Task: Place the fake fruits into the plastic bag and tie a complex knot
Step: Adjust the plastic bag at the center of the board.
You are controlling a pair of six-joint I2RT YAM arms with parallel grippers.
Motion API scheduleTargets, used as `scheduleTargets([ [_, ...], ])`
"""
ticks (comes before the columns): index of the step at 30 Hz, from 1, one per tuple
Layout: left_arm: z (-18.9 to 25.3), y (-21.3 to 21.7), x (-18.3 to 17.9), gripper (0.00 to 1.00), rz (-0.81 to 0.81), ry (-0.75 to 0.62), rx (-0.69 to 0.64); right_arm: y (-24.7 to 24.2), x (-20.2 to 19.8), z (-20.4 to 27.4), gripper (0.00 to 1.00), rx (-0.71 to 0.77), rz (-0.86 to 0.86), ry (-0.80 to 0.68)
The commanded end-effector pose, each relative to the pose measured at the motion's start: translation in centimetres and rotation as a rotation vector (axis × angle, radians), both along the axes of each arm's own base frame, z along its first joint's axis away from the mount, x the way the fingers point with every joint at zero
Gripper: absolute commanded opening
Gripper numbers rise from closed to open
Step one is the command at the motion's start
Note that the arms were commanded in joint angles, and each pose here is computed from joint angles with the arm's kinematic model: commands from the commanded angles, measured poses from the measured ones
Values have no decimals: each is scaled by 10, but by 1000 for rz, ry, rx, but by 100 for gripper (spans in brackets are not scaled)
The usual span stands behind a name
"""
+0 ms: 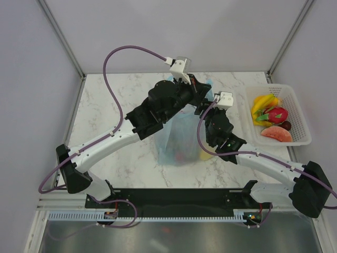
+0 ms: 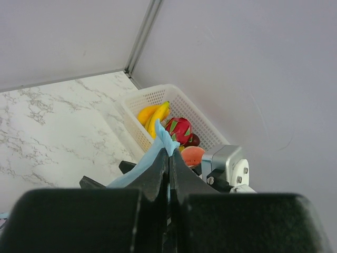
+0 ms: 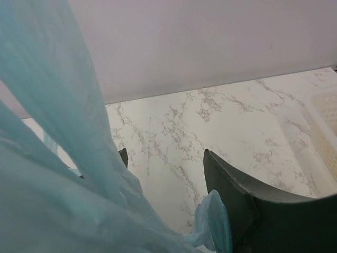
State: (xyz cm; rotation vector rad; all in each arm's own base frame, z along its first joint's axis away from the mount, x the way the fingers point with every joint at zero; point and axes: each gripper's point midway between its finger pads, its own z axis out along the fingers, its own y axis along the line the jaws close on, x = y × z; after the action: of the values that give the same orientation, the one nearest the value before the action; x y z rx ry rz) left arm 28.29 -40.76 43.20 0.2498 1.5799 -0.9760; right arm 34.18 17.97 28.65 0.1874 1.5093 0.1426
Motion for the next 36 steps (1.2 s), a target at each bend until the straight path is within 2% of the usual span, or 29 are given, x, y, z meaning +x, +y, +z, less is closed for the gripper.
scheduleTargets([
  [1,40,15,0,2,52,-80,-63,-14,0,5,67,19,-89,-22],
  [4,41,16,2,2,62,-86,-54,-19,-3,-4,66,-16,-97,7],
  [10,42,18,3,2,73,-93,-43,-20,-14,-14,43,-48,-41,48],
  [11,42,18,4,2,79,-95,-41,-21,-15,-20,36,-64,-35,66],
  [15,43,20,7,2,99,-111,-25,-15,-25,-18,17,-54,51,65],
  [16,42,19,7,2,97,-111,-21,-16,-28,-15,3,-49,65,59],
  [17,41,19,7,3,96,-112,-18,-14,-30,-12,0,-45,85,55],
  [20,38,19,2,18,67,-106,7,-8,-35,-6,0,-37,144,43],
  [21,38,21,1,31,65,-109,21,-6,-36,-6,0,-38,159,45],
  [23,41,30,-4,43,64,-108,63,-4,-37,-8,0,-30,178,49],
  [24,42,34,-6,52,64,-109,76,-3,-38,-10,0,-31,185,51],
  [26,45,51,-14,62,69,-110,115,-3,-39,-15,0,-28,190,58],
  [27,48,60,-18,74,78,-109,119,-3,-39,-15,0,-24,190,59],
  [29,38,75,-20,85,113,-86,154,-5,-40,-19,0,-14,183,61],
  [30,41,91,-27,99,126,-87,157,-6,-40,-18,0,-9,180,59],
  [34,15,127,-33,100,201,-47,225,-9,-41,-15,0,14,171,62],
  [36,-11,138,-32,100,246,-7,275,-10,-41,-12,0,25,168,63],
])
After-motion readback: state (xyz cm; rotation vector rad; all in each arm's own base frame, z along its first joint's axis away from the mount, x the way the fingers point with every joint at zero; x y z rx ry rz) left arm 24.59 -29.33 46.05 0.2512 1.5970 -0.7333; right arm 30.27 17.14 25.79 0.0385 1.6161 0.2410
